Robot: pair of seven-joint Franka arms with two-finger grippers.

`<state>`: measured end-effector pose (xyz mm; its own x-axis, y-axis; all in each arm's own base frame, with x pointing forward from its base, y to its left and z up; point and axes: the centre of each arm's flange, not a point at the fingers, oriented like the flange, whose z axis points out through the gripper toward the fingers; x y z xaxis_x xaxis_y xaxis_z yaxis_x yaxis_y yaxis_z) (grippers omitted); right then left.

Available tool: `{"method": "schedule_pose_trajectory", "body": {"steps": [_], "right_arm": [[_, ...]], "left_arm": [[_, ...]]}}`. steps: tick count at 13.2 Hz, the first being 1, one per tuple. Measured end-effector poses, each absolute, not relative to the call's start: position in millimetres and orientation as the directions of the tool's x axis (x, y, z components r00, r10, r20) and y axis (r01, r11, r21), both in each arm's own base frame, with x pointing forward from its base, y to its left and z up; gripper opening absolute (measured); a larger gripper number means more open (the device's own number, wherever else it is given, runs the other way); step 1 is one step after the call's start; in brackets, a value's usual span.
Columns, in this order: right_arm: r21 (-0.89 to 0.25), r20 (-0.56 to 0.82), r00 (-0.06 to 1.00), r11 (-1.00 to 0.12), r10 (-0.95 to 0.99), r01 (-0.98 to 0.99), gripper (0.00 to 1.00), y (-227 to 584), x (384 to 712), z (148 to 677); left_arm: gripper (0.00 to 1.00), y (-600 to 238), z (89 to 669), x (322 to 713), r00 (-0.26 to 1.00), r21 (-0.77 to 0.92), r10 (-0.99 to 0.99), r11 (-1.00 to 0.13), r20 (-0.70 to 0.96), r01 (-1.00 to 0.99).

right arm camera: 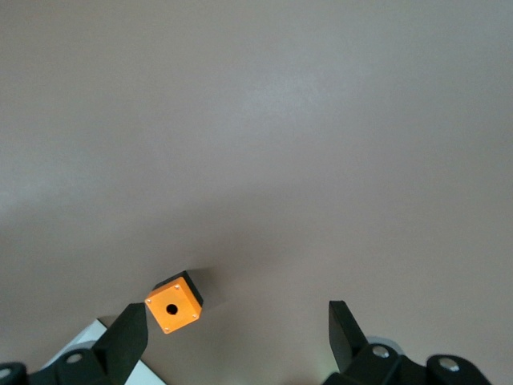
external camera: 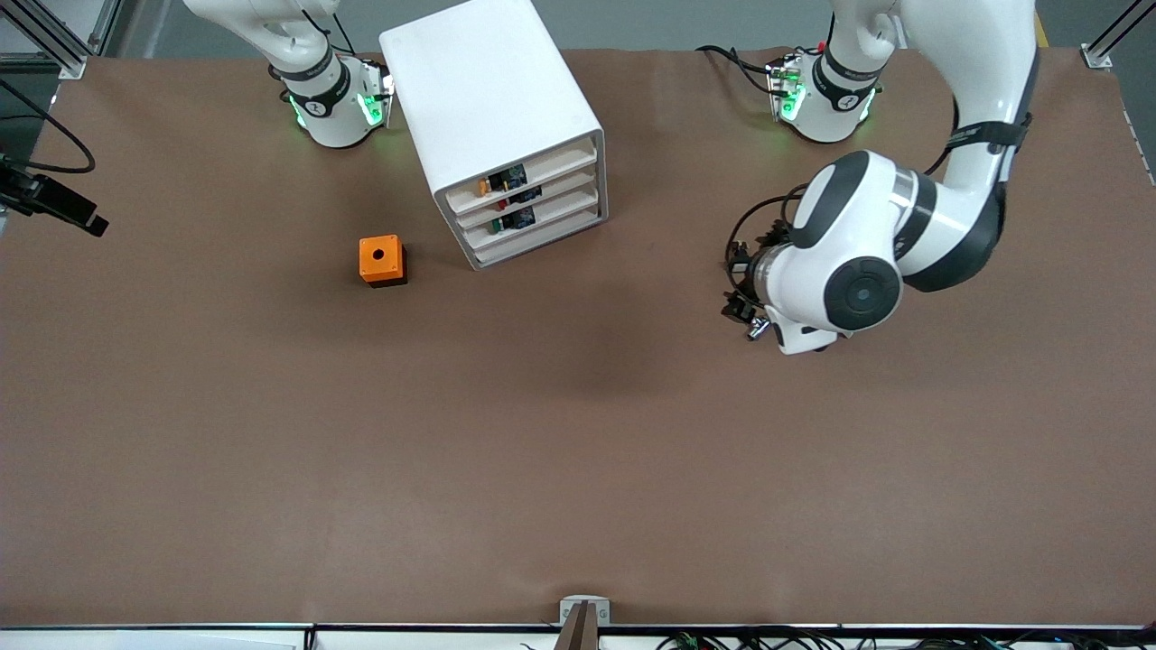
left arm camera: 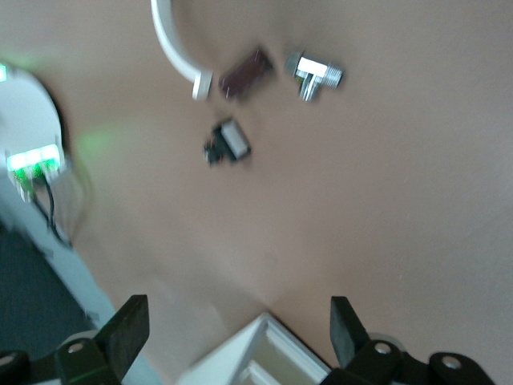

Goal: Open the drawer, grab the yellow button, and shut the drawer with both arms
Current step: 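Reach the left gripper to the white cabinet's drawer handle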

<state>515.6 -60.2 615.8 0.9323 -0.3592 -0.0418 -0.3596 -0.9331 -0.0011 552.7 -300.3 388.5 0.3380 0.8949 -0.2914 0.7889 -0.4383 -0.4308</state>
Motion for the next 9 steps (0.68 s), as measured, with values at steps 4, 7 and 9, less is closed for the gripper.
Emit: {"method": "schedule_pose_trajectory", "body": {"steps": [4, 7, 9], "right_arm": [[-0.049, -0.116, 0.877, -0.880, -0.466, -0.473, 1.00, -35.4, 525.2, 592.8], [-0.035, -0.134, 0.864, -0.869, -0.486, -0.494, 1.00, -20.0, 530.8, 583.0], [-0.025, -0.147, 0.834, -0.841, -0.532, -0.541, 1.00, -11.0, 533.6, 577.8]], "left_arm": [[1.00, -358.8, 377.9, 521.0, 0.099, -0.555, 0.960, -0.234, -0.261, 0.798], [1.00, -384.6, 363.9, 510.2, -0.137, -0.682, 0.960, -0.070, -0.245, 0.728], [1.00, -394.8, 347.1, 507.9, -0.314, -0.775, 0.937, 0.085, -0.151, 0.626]]}}
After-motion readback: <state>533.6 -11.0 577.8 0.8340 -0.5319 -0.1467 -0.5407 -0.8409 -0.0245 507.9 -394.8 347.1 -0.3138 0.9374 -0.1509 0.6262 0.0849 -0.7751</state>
